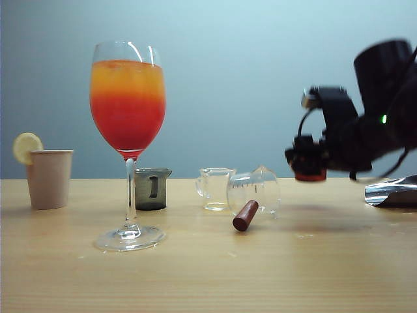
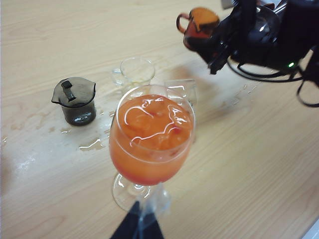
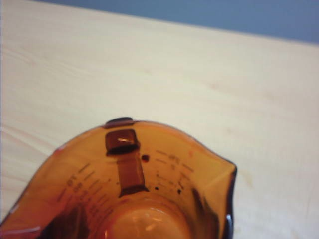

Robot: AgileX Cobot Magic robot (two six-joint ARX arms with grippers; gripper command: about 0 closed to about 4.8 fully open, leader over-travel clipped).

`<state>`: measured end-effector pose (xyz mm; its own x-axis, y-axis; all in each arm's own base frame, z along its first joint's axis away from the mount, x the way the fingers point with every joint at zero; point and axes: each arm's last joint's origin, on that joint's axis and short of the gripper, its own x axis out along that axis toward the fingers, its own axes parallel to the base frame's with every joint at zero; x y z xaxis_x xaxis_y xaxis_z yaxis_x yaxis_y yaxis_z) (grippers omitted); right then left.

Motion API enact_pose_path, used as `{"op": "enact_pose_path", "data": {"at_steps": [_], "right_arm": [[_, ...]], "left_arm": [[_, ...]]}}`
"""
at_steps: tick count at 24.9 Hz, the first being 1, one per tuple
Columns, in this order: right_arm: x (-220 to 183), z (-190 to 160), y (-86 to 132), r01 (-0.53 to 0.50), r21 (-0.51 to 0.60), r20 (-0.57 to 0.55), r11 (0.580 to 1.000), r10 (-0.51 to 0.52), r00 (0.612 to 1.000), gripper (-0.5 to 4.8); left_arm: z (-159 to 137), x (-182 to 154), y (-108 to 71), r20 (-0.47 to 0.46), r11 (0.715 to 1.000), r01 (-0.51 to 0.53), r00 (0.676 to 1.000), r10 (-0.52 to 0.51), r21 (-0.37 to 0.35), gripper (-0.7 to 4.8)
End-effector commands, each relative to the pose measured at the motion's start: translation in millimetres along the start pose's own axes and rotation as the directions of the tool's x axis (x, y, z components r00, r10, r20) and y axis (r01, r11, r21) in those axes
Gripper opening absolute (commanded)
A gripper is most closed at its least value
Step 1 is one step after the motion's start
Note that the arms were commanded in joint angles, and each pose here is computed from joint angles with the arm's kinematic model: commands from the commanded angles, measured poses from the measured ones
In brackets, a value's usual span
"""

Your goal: Pick up the fourth measuring cup from the left, pour the grenadine inside into the goblet, and finally put the measuring cup back in its original place.

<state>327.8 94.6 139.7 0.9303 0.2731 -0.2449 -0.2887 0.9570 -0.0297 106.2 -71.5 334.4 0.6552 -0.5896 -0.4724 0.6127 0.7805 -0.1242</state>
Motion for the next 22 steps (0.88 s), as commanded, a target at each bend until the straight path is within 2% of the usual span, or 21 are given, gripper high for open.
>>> {"op": "enact_pose_path", "data": {"at_steps": [1, 7, 15, 17, 18, 21, 22], "right_arm": [[7, -7, -1, 0.032, 0.082, 0.045, 0.996, -0.035, 0.998, 1.48], [15, -31, -1, 0.042, 0.11, 0.004, 0.993, -0.043, 0.999, 1.47], [16, -33, -2, 0.078, 0.105, -0.008, 0.991, -0.078, 0.997, 1.5], [16, -33, -1, 0.065, 0.105, -0.007, 0.992, -0.064, 0.998, 2.11], [16, -33, -1, 0.055, 0.106, -0.007, 0.993, -0.055, 0.998, 3.0], [16, -32, -1, 0.04, 0.106, -0.005, 0.994, -0.04, 0.999, 4.77], [16, -32, 0, 0.025, 0.106, -0.005, 0.994, -0.025, 1.0, 4.79]], "left_arm": [[2, -1, -0.3, 0.016, 1.0, 0.002, 1.0, -0.002, 0.0, -0.05], [2, -1, 0.4, 0.018, 1.0, -0.022, 1.0, 0.022, 0.0, -0.05], [2, -1, 1.7, 0.02, 0.998, -0.066, 0.998, 0.066, -0.001, -0.05], [2, -1, 1.7, 0.02, 0.998, -0.066, 0.998, 0.066, -0.001, -0.05], [2, -1, 1.7, 0.02, 0.998, -0.066, 0.998, 0.066, -0.001, -0.05], [2, -1, 1.7, 0.02, 0.998, -0.066, 0.998, 0.066, -0.001, -0.05], [2, -1, 1.7, 0.02, 0.998, -0.066, 0.998, 0.066, -0.001, -0.05]]}}
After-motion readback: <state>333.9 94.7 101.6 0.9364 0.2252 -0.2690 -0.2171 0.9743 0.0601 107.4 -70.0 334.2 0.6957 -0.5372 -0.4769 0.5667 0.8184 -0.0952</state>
